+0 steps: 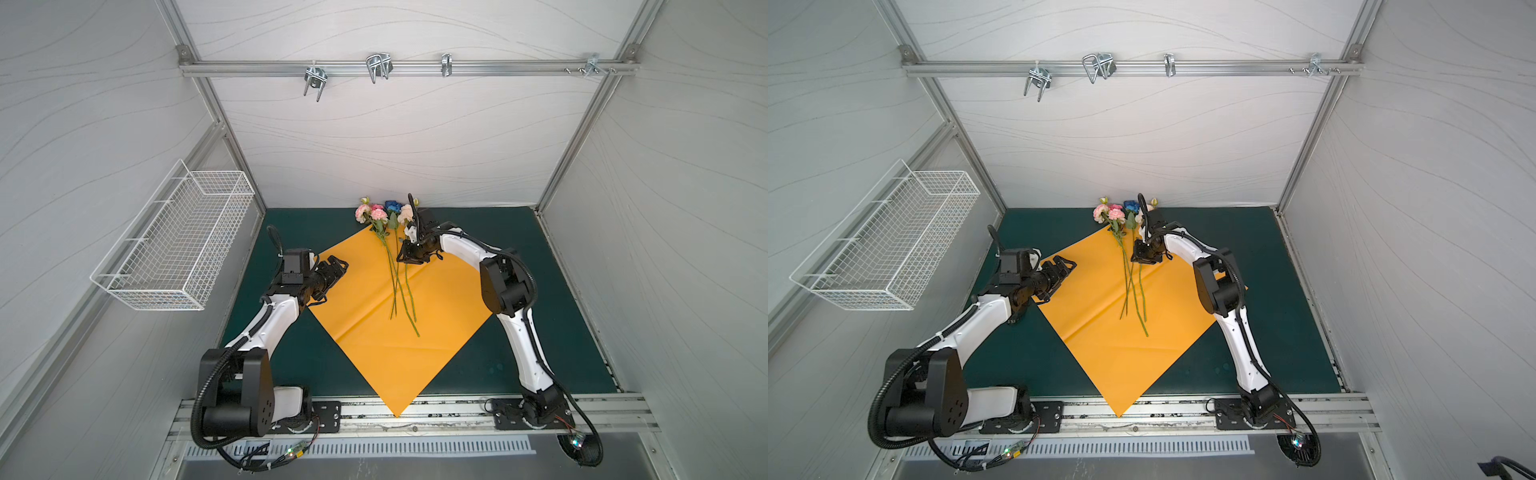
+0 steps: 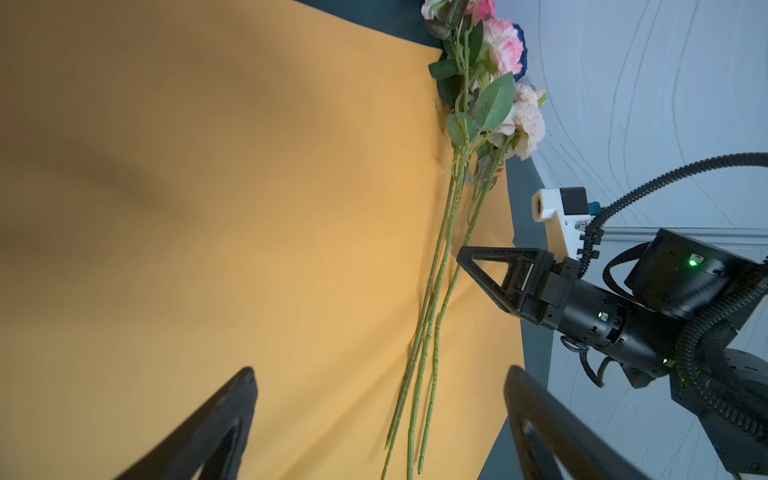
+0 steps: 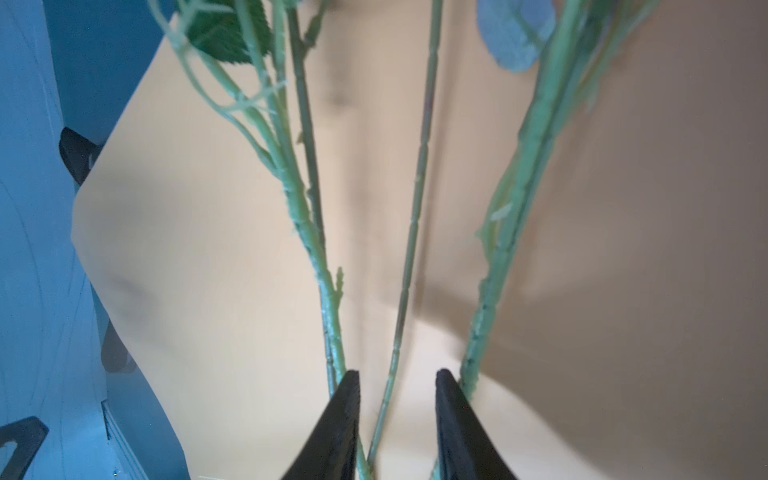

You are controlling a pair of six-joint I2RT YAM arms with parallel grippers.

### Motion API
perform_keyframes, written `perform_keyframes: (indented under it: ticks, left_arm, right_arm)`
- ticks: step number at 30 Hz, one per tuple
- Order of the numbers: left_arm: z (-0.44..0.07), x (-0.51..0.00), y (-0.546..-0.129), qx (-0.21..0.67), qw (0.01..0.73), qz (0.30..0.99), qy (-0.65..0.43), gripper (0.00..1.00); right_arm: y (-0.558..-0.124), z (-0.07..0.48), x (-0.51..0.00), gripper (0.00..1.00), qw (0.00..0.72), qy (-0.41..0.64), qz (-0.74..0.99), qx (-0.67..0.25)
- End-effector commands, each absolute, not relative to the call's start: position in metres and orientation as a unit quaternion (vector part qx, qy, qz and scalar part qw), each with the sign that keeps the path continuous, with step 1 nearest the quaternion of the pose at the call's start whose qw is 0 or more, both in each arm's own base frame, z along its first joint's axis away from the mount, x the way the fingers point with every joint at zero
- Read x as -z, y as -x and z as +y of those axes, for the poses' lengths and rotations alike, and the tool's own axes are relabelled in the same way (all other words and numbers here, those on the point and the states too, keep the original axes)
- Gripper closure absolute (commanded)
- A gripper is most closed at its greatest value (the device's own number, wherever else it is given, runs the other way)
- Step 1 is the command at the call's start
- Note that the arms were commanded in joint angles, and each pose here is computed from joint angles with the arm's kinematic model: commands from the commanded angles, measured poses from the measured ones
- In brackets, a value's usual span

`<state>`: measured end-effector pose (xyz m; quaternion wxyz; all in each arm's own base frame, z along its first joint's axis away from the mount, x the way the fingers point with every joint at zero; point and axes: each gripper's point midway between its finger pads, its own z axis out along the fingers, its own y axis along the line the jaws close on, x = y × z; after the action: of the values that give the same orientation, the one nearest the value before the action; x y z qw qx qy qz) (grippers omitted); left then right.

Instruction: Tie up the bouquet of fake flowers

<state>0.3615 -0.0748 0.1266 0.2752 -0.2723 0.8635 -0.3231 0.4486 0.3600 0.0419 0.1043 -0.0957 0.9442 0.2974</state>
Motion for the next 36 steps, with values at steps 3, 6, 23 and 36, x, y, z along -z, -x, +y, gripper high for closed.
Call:
perform_keyframes:
  ticks: [3,6,23,36]
  left_arm:
    - [-0.13,-0.154,-0.403,0.324,0.308,0.877,0.174,0.07]
    - [-0.147,-0.142,-0.431,0.311,0.306,0.886,0.157,0.08]
    - [-0.199,-0.065,-0.538,0.332,0.233,0.908,0.103,0.25]
    - [-0.21,-0.054,-0.55,0.339,0.22,0.912,0.068,0.36]
  right_arm:
    - [-0.443,0.341,-0.077,0.67,0.129,0.085,0.945,-0.287]
    - [-0.432,0.327,-0.081,0.67,0.138,0.075,0.949,-0.275]
    - [-0.375,0.295,-0.047,0.65,0.104,0.071,0.967,-0.22]
    - [-0.358,0.331,-0.038,0.69,0.068,0.067,0.955,-0.279]
